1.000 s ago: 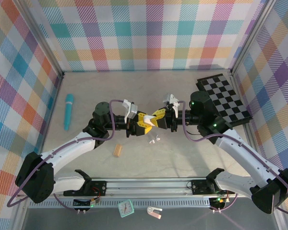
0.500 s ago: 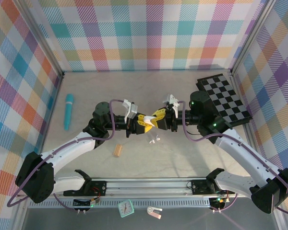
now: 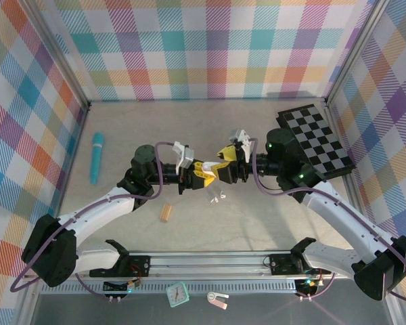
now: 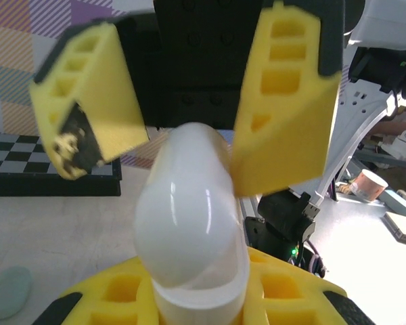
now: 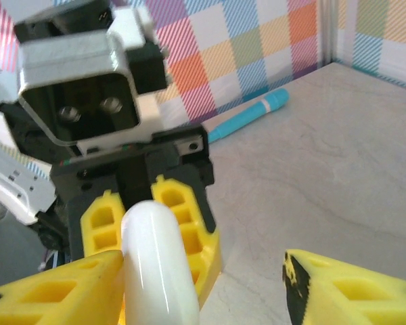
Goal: Insert wireless bluetooth earbuds into charging case
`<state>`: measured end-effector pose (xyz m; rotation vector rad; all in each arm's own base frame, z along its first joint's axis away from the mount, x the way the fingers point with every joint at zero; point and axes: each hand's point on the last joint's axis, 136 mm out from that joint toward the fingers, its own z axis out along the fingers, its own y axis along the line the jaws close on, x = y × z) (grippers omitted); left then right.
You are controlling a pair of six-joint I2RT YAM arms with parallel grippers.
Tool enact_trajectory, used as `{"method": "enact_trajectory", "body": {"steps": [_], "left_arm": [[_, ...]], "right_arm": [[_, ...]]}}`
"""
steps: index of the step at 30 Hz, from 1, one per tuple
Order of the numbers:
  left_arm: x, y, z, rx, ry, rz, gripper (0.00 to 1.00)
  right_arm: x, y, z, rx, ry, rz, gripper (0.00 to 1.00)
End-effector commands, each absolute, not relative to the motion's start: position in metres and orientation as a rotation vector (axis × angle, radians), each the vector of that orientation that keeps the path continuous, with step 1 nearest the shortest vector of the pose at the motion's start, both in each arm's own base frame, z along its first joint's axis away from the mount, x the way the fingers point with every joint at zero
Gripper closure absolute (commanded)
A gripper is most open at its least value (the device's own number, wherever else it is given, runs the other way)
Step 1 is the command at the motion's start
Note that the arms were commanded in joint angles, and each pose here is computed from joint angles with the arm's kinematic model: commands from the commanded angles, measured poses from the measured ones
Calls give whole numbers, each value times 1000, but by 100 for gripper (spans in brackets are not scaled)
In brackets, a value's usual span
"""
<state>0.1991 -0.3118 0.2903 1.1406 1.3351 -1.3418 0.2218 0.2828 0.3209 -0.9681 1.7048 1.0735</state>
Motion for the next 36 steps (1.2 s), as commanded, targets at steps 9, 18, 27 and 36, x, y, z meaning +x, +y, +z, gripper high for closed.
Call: {"method": "enact_trajectory", "body": {"steps": [9, 18, 27, 36], "left_arm": [[211, -308, 274, 1122, 1274, -1175, 93], [253, -285, 245, 939, 1349, -1004, 93], [288, -245, 229, 728, 1398, -913, 93], [300, -220, 230, 660, 1398, -857, 93]], "right_arm": [[224, 275, 361, -862, 1608, 1105, 20], [275, 232, 303, -372, 1958, 905, 20], [284, 235, 196, -142, 2382, 916, 26], [258, 274, 101, 68, 2745, 1023, 32]]}}
